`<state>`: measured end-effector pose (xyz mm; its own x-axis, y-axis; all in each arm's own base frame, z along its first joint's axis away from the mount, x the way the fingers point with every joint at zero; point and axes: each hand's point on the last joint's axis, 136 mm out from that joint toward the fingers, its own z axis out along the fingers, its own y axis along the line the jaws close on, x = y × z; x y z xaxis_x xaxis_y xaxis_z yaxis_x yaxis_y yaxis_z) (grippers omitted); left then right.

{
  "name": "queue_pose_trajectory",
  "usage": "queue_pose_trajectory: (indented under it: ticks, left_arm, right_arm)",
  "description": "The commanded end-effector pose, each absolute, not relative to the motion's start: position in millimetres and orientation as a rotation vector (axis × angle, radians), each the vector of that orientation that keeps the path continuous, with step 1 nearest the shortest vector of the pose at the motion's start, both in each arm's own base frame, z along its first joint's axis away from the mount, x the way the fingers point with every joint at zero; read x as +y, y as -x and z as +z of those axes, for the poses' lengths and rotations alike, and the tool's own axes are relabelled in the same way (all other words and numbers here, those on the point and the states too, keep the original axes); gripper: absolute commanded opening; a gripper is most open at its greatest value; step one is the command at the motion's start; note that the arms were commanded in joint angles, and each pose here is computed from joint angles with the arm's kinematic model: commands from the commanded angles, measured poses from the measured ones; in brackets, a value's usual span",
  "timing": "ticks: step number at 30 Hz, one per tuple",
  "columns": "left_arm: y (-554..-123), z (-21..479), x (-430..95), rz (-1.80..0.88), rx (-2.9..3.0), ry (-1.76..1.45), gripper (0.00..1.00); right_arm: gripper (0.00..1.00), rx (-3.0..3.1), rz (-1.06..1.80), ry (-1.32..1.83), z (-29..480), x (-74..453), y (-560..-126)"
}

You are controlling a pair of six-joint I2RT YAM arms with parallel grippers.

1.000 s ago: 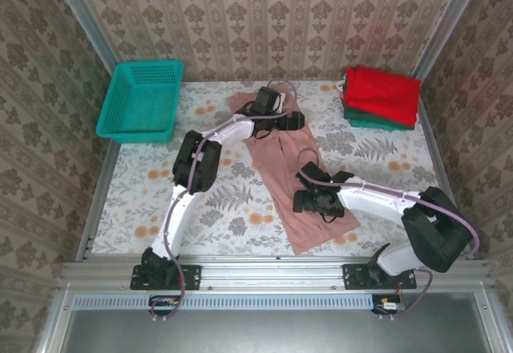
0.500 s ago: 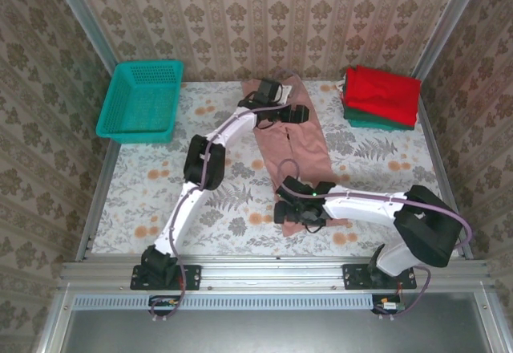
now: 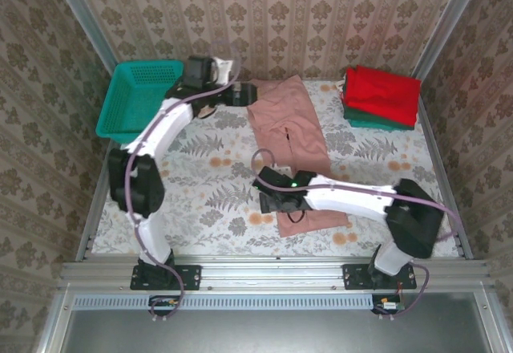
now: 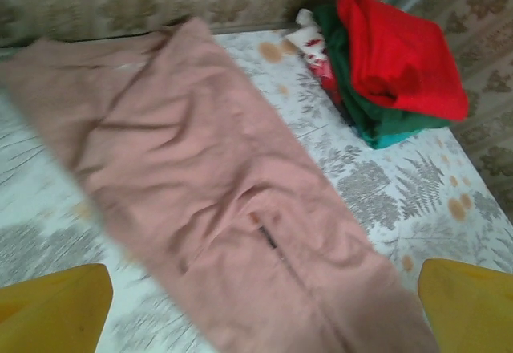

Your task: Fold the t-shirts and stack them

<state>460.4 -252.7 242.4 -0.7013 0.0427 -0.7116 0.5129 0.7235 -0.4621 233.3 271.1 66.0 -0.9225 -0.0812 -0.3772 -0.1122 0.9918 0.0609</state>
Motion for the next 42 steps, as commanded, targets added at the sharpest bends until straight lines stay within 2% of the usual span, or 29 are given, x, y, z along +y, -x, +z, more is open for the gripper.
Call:
queue_pose_trajectory:
  ticks: [1, 5, 15, 22, 27, 31, 34, 36, 37, 38, 40, 42]
  left_arm:
    - [-428, 203, -222, -0.832, 2.303, -0.37, 1.0]
    - [-386, 186, -181, -0.744, 2.319, -0.284, 1.0]
    - [-303, 181, -91, -0.61, 2.193, 0.093, 1.0]
    - [-269, 183, -77, -0.683, 2.143, 0.203, 0.99]
    - [-245, 158, -102, -0.863, 2.23, 0.224, 0.77]
    - [-212, 127, -125, -0.873, 2.353, 0.167, 0.73]
    - [-179, 101, -143, -0.856, 2.481, 0.096, 0.68]
    - [-159, 85, -153, -0.862, 2.544, 0.055, 0.63]
    - [-150, 76, -156, -0.862, 2.574, 0.052, 0.56]
    - [-142, 69, -159, -0.865, 2.599, 0.045, 0.53]
    - [-126, 55, -166, -0.872, 2.647, 0.023, 0.49]
    - [-114, 48, -171, -0.87, 2.67, -0.02, 0.5]
  right_arm:
    - [0.78, 2.788, 0.016, 0.214, 33, 284, -240]
    - [0.79, 2.83, -0.034, 0.198, 9, 290, -236]
    - [0.79, 2.846, 0.344, 0.321, 6, 394, -198]
    - [0.83, 2.814, 0.429, 0.408, 26, 436, -197]
    - [0.89, 2.72, 0.429, 0.373, 82, 401, -204]
    - [0.89, 2.71, 0.304, 0.265, 99, 328, -191]
    - [0.85, 2.758, 0.238, 0.103, 83, 265, -166]
    - [0.8, 2.789, 0.244, -0.005, 69, 234, -148]
    - [0.75, 2.807, 0.25, -0.054, 59, 220, -139]
    - [0.71, 2.819, 0.268, -0.089, 52, 212, -133]
    - [0.68, 2.846, 0.321, -0.147, 36, 202, -120]
    - [0.68, 2.857, 0.391, -0.167, 27, 203, -114]
